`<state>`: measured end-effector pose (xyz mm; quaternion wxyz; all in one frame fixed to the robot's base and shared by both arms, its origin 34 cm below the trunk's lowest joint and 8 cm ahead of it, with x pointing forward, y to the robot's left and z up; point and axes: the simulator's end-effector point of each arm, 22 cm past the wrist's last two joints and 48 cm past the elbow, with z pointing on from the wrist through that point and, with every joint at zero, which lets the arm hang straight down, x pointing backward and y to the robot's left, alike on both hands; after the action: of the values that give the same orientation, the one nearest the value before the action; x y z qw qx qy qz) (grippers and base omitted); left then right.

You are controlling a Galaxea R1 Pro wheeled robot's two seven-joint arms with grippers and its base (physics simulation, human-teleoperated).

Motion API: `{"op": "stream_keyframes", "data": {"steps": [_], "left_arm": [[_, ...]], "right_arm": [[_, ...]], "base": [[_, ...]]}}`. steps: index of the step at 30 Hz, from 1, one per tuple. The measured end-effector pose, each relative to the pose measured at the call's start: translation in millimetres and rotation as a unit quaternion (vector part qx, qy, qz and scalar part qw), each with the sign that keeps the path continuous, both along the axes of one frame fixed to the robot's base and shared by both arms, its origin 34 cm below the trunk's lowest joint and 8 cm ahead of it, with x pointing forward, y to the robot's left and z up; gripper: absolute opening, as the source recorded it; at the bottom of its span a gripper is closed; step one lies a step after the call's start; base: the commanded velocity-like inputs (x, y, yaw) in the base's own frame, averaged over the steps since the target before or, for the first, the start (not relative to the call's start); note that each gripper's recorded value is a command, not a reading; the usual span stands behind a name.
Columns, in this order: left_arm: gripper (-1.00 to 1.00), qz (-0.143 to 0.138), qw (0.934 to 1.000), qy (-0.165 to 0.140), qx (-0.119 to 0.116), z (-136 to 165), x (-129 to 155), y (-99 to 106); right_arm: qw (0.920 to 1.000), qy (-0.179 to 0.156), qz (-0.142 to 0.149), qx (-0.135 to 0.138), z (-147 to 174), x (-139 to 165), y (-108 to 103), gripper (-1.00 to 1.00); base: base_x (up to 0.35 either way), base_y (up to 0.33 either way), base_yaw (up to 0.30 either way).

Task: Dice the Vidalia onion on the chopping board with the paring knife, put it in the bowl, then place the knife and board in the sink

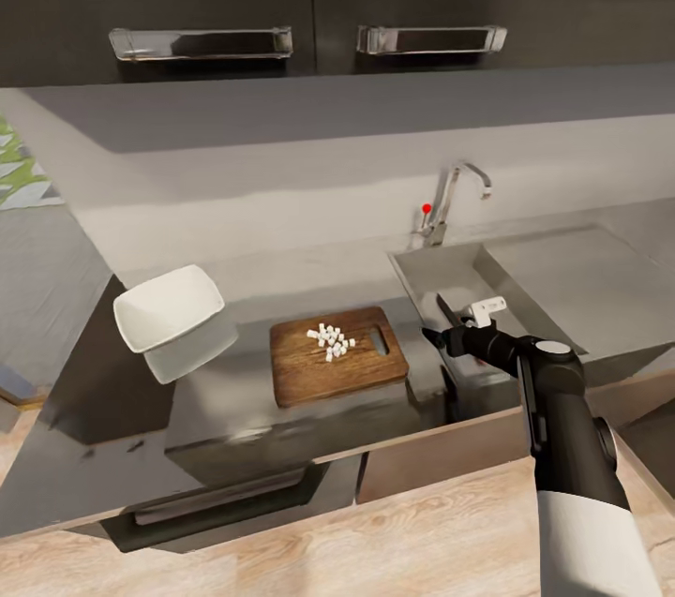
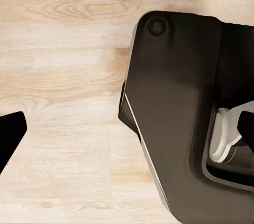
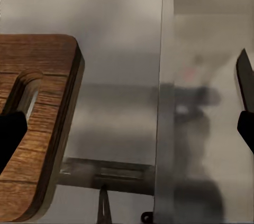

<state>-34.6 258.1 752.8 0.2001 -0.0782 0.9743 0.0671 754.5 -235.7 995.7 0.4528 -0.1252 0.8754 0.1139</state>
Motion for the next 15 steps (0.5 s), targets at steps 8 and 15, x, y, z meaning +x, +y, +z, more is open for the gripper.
{"op": "stream_keyframes", "data": {"steps": [8,15], "left_arm": [[1.0,0.0,1.0,0.0,0.0,0.0,0.1,0.0],[1.0,0.0,1.0,0.0,0.0,0.0,0.1,-0.1]], "right_arm": [[1.0,0.002,0.0,0.001,-2.1,-0.3,0.6,1.0],[1.0,0.005,0.001,0.002,-4.0,-0.7,0.9,1.0]], "base": [[0.011,0.192,0.0],[0.0,0.033,0.0]]}}
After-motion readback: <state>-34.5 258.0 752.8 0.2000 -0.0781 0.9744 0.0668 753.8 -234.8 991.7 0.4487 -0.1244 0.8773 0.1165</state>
